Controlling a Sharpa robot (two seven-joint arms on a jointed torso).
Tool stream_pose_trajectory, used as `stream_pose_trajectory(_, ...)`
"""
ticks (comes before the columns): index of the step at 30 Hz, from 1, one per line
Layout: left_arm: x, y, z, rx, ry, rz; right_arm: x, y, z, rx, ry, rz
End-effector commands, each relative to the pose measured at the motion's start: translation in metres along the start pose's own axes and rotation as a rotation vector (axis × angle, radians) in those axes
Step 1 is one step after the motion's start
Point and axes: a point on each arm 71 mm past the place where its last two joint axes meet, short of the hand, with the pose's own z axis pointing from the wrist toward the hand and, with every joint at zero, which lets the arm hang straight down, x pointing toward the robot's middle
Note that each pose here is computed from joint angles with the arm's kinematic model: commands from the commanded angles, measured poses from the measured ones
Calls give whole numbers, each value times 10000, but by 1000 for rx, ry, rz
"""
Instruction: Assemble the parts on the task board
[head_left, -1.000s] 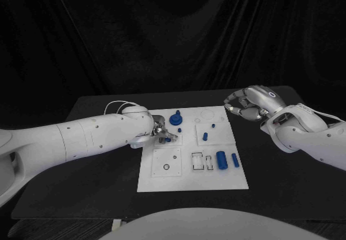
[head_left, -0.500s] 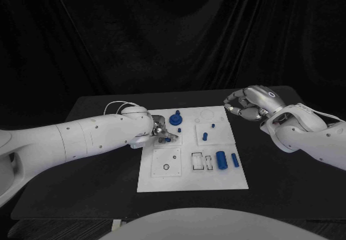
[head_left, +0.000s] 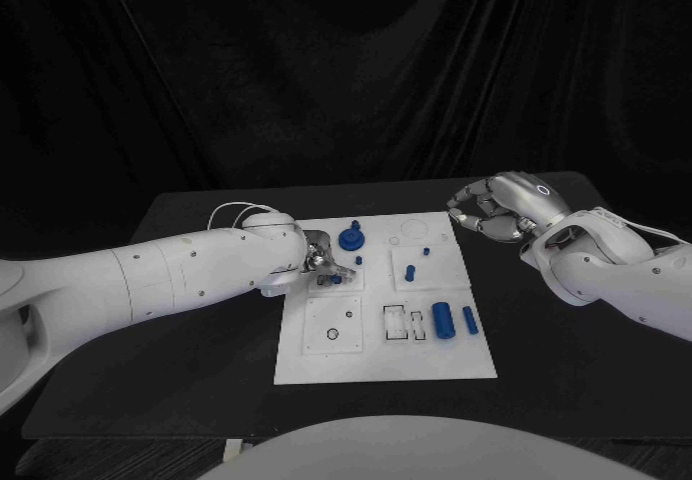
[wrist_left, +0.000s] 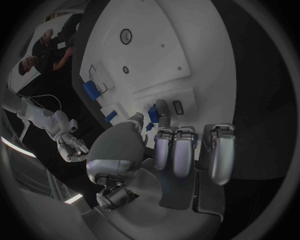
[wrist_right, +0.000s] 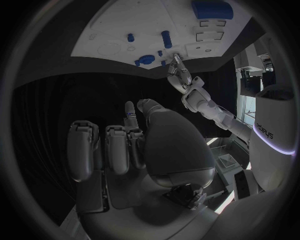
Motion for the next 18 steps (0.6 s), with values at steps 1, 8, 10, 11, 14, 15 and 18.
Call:
stream_pose_trajectory(1, 18, -17, 3, 15, 10, -1, 10, -14, -10, 15, 4, 0)
stream_pose_trajectory(8, 19, -11, 0, 14, 11, -1, 14, -16, -12, 16, 5, 0)
stream_pose_trajectory(10, 19, -9, -1, 14, 11, -1, 15, -15, -12, 16, 5, 0)
stream_pose_trajectory(11, 19, -8, -1, 14, 10, -1, 15, -15, -13, 16, 5, 0)
stream_pose_trajectory(14, 17, -4, -4, 13, 7, -3, 15, -17, -15, 16, 5, 0)
stream_pose_trajectory(15, 17, -3, -5, 14, 6, -4, 15, -18, -15, 17, 5, 0)
stream_pose_trajectory(18, 17, -1, -8, 15, 3, -5, 14, -19, -17, 17, 5, 0)
